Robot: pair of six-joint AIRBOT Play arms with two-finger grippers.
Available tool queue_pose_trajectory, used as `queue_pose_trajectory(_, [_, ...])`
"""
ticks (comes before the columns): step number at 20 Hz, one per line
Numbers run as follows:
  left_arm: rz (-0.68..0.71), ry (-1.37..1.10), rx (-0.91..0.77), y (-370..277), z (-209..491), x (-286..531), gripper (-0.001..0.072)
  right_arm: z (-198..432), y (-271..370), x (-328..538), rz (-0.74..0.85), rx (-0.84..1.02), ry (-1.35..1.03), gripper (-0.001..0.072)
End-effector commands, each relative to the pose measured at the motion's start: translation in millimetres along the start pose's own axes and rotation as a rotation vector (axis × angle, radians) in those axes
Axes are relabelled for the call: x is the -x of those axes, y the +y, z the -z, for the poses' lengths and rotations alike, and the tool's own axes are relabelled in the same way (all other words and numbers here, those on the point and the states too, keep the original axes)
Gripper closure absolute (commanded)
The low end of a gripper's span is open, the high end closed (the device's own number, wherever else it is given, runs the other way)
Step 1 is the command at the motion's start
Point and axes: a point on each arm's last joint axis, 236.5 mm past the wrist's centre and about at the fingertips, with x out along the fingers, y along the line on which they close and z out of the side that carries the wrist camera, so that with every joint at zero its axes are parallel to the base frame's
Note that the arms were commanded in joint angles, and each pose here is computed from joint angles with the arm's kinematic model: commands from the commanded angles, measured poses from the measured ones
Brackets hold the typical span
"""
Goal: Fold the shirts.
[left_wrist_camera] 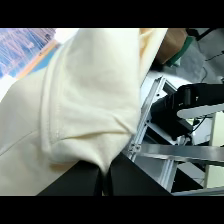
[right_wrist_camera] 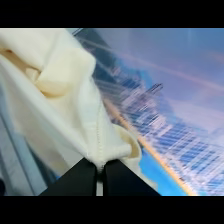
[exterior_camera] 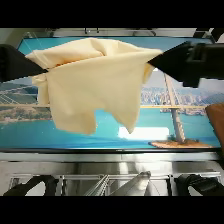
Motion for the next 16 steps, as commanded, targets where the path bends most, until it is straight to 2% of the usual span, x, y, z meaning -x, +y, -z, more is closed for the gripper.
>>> queue_pose_trajectory(1, [-0.163, -0.009, -0.002, 18, -4, 11, 0.0672, -18, -27, 23, 0.191, 0.076, -0.071, 0.0694])
queue_pose_trajectory(5, [-0.043, 0.086, 0.147, 89, 6, -32, 0.0672, 44, -109, -46, 0.241, -0.078, 0.147, 0.0694])
queue_pose_trajectory(10, [0.143, 0.257, 0.385, 187, 59, -118, 0.0673, 181, -201, -134, 0.262, -0.313, 0.470, 0.0694])
queue_pose_trajectory(14, [0.174, 0.270, 0.590, 264, 106, -157, 0.0670, 247, -250, -171, 0.315, -0.406, 0.526, 0.0694])
queue_pose_trajectory(15, [0.170, 0.241, 0.630, 280, 112, -158, 0.0556, 247, -261, -172, 0.345, -0.430, 0.500, 0.0693])
queue_pose_trajectory(16, [0.189, 0.208, 0.665, 289, 113, -155, 0.0226, 244, -269, -169, 0.363, -0.435, 0.481, 0.0671])
